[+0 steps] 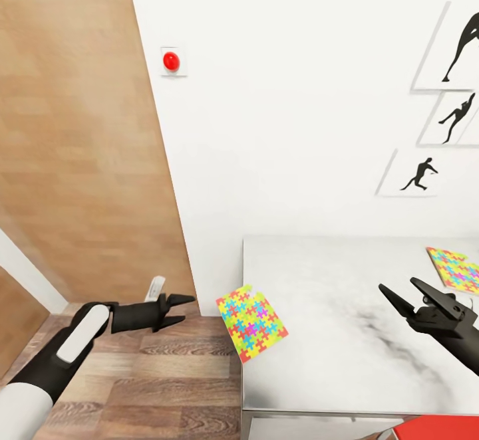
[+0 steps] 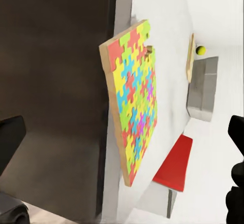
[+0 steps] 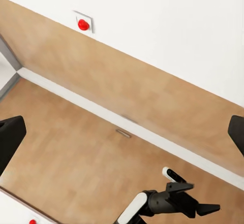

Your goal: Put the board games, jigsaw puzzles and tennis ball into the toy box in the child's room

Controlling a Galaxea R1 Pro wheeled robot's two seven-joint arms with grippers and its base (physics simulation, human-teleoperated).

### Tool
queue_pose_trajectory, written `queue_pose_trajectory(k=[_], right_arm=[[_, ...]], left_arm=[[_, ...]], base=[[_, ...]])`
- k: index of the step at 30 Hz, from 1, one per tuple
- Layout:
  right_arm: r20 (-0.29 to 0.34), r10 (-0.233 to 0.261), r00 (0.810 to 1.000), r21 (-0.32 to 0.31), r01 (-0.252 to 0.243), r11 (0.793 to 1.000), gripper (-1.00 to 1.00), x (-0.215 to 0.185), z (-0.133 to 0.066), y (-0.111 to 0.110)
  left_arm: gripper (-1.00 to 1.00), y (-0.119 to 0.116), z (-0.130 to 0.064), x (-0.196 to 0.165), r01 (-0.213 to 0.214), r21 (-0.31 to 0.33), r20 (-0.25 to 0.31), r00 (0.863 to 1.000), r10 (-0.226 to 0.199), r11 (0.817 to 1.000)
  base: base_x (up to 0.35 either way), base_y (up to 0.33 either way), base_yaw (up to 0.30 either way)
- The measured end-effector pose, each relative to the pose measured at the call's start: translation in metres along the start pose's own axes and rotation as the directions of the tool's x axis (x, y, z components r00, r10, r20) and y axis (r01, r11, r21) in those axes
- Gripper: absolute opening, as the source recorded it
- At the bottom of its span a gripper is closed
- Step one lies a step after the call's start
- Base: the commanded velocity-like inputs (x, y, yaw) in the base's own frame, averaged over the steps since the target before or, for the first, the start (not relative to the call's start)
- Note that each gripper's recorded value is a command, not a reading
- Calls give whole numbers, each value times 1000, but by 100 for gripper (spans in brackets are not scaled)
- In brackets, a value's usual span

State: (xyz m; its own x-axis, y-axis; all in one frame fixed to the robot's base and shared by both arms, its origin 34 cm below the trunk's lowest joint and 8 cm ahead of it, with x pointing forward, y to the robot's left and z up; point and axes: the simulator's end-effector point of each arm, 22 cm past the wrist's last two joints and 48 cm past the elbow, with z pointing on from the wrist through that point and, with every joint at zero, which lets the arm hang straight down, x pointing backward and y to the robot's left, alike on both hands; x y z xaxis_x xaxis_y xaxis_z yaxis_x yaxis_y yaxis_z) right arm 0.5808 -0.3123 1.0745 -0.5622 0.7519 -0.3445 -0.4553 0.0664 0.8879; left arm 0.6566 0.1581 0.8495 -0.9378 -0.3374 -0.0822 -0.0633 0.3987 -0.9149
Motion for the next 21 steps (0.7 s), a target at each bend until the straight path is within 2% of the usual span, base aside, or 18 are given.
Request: queue_pose_trajectory(k=[7,21], right_arm=[[0,0,1000,1,0,1000,100,3,-3,-9],[0,1,1000,0,-1,1000,100,10,-8,-27]], left_arm=[[100,9,-4,1,-14,7,-13,1000,14,1000],[100,26,5,2,-21,7,-17,1000,21,1000]], base=[[0,0,0],[0,0,0]])
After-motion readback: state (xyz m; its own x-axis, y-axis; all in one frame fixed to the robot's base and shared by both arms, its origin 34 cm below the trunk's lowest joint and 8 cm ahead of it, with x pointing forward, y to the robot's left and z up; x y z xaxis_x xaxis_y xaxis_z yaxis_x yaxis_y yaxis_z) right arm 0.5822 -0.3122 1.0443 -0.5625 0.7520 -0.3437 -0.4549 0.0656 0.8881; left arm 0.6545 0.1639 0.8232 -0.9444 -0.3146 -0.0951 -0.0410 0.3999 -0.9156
